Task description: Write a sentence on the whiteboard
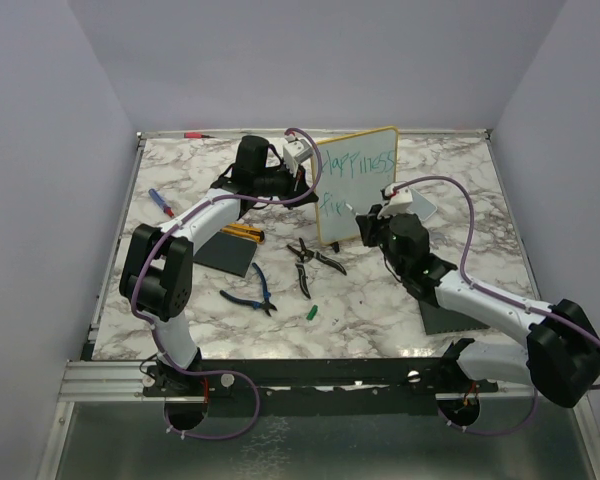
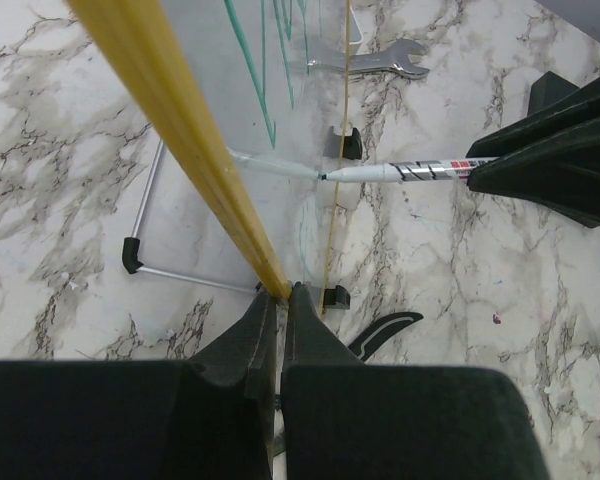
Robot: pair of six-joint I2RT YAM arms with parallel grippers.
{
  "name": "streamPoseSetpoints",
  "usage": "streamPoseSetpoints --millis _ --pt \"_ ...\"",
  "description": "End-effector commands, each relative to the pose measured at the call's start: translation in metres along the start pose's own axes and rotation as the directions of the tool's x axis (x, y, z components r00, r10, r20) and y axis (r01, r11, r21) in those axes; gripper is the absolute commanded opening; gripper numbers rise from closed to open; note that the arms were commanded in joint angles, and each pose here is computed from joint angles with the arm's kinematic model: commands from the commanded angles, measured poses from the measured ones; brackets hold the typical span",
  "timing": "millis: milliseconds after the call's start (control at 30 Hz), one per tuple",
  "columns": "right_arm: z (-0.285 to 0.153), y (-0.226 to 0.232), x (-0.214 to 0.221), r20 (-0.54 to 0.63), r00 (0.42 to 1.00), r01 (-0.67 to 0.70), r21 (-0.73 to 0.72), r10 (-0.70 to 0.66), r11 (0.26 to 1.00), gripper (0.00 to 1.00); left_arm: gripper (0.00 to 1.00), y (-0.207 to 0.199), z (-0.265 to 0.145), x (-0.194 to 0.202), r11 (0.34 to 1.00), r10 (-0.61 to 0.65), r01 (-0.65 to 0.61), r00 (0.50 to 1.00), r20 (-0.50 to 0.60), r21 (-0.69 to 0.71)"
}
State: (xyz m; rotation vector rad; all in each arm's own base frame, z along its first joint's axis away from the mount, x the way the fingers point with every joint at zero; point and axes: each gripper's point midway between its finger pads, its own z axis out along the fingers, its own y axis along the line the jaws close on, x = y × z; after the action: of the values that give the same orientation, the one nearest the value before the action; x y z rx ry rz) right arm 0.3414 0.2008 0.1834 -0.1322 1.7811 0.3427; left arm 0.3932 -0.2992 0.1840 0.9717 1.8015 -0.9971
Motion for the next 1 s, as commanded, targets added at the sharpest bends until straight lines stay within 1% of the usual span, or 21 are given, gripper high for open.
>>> streamPoseSetpoints --millis 0,167,233,533,767,967 --pt "-0.005 -0.011 0.025 -0.053 0.999 -0.002 0.032 0.004 0.999 0.01 0.00 -0.004 -0.005 0.005 0.999 0.034 -0.034 0.999 -0.020 -0.005" --pt "-0.008 -0.014 0.040 -0.083 0.996 -0.009 0.036 0.012 0.999 0.01 0.00 -0.004 -0.005 0.006 0.999 0.033 -0.033 0.999 -0.021 -0.006" --pt "-0.008 -0.014 0.040 -0.080 0.997 -0.008 0.038 0.011 0.999 0.01 0.00 -0.004 -0.004 0.006 0.999 0.033 -0.033 0.999 -0.022 -0.006" --pt "-0.011 -0.009 0.002 0.011 0.999 -0.032 0.025 0.032 0.999 0.00 0.00 -0.004 -0.004 0.007 0.999 0.031 -0.031 0.999 -0.023 -0.005" --pt "-0.005 -0.006 -0.004 0.020 1.000 -0.023 0.020 0.022 1.000 0.01 0.00 -0.004 -0.004 0.006 0.999 0.033 -0.033 0.999 -0.022 -0.005" --pt "-0.006 -0.016 -0.009 0.039 0.999 -0.033 0.079 0.030 0.996 0.01 0.00 -0.004 -0.005 0.006 0.999 0.033 -0.033 0.999 -0.021 -0.006"
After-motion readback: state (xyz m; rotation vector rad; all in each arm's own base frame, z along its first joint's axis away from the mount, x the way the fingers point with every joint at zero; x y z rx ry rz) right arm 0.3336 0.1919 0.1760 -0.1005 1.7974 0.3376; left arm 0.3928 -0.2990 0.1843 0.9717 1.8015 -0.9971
